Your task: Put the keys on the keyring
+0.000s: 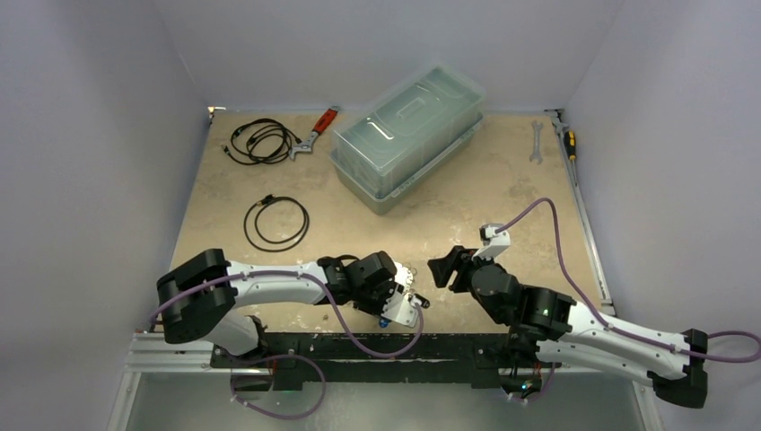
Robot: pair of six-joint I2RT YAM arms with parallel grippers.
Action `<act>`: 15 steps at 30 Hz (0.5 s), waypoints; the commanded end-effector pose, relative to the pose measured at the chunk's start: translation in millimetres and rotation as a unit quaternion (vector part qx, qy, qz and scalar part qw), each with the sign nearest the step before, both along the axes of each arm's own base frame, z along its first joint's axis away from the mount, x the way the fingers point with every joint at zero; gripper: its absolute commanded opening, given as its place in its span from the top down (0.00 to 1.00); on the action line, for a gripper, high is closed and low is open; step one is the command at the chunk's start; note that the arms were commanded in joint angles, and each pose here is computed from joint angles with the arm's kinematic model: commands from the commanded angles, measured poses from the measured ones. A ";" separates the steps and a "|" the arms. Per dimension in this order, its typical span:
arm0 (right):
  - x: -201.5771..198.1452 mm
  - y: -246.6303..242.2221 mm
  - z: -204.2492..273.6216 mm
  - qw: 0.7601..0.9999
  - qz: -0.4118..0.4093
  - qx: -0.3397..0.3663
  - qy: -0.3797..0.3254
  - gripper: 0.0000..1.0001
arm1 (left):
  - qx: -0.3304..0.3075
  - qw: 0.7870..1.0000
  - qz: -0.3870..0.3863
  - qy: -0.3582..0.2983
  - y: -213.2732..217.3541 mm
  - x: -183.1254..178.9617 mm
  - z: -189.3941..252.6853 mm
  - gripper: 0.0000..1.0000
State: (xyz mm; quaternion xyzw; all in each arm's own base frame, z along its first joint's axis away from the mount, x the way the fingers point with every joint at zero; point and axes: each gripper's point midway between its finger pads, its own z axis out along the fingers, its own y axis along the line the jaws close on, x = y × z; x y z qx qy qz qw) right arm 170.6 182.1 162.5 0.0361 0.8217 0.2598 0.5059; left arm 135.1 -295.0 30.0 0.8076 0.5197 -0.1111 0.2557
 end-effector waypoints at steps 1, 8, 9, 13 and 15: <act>2.2 0.4 3.9 1.000 -0.003 0.006 -0.009 0.36 | -0.025 0.999 -0.030 0.004 -18.9 -2.7 8.0 0.62; 1.4 0.3 3.8 1.000 -0.001 0.010 -0.010 0.36 | -0.026 0.999 -0.037 0.016 -22.5 -6.1 3.9 0.67; 1.5 0.4 3.7 1.000 -0.001 0.009 -0.010 0.36 | -0.027 0.999 -0.039 0.015 -22.9 -6.0 4.0 0.68; 1.4 1.3 2.6 1.000 0.001 0.007 -0.008 0.36 | -0.031 0.998 -0.045 0.015 -24.2 -7.2 5.5 0.69; 1.7 1.7 2.3 1.000 0.001 0.006 -0.008 0.36 | -0.032 0.998 -0.047 0.018 -24.6 -8.6 5.3 0.69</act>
